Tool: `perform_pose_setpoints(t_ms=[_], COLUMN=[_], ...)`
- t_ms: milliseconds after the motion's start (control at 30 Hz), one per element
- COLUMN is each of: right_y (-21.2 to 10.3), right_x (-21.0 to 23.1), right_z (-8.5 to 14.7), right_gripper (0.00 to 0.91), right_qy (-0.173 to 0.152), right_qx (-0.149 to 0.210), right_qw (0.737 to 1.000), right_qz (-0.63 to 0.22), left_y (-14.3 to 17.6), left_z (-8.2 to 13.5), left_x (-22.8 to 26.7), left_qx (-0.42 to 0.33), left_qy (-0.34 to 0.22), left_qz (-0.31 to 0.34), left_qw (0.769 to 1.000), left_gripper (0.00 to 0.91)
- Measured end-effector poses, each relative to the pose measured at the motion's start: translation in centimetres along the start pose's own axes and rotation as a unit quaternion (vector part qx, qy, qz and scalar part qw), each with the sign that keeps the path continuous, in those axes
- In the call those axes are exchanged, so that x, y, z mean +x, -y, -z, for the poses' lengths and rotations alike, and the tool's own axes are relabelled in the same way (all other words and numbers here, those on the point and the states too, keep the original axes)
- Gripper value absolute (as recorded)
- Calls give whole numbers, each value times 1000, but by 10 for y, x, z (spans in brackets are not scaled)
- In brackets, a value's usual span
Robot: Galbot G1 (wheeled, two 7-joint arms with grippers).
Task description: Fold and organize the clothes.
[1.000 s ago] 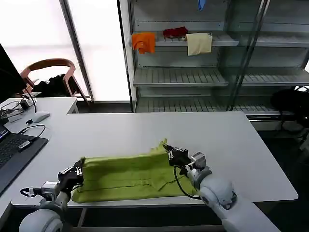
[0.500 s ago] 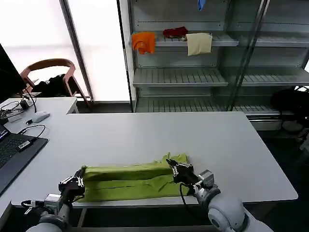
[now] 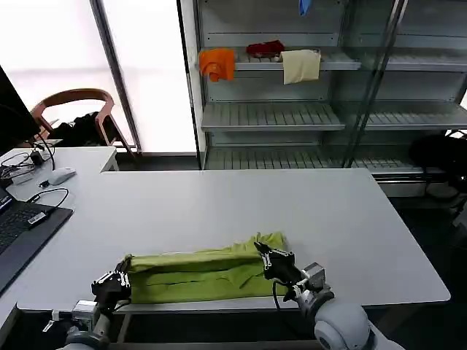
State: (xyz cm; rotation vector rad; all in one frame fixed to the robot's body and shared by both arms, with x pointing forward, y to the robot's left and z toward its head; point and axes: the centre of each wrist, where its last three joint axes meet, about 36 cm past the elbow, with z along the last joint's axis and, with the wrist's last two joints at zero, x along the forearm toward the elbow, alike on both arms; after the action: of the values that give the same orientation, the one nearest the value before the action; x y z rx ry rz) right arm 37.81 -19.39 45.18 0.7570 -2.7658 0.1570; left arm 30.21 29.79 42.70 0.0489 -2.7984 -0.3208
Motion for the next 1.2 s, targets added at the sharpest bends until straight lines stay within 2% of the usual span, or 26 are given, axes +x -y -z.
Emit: perform_pose_setpoints(t_ms=[467,500,567,633,700,733,967,1200], right_y=[-12,-14,-17,-21,-25,-27,-37,-40], right_x=[-2,-2,-3,-5,-7,-8,-11,-7], right_z=[-21,-22,-22,-23,-22,-22,-12,7], right_gripper=[0,0,0,0,202,907,907,907], right_qy=[-20,-21,-22,-25,-27,-28,-29,-27], right_qx=[-18,-21,-27,-32,-37,-40,-61,-72], right_qw=[999,999,998,997,995,994,983,972], right_qz=[-32,-38,-51,-71,-91,-100,-171,-223], left_y=[-4,-4,-5,-7,-8,-9,-19,-31], left_z=[-11,-12,-12,-12,-13,-13,-13,0], left_x=[-9,-9,-9,-9,-10,-11,-10,-6], left_qx=[-33,-36,-43,-50,-59,-64,-113,-152], left_qy=[-9,-11,-12,-15,-18,-20,-33,-24], left_qz=[6,6,4,4,6,6,18,34], left_qw=[999,999,999,999,998,998,993,987], left_gripper=[50,222,907,907,907,907,907,907])
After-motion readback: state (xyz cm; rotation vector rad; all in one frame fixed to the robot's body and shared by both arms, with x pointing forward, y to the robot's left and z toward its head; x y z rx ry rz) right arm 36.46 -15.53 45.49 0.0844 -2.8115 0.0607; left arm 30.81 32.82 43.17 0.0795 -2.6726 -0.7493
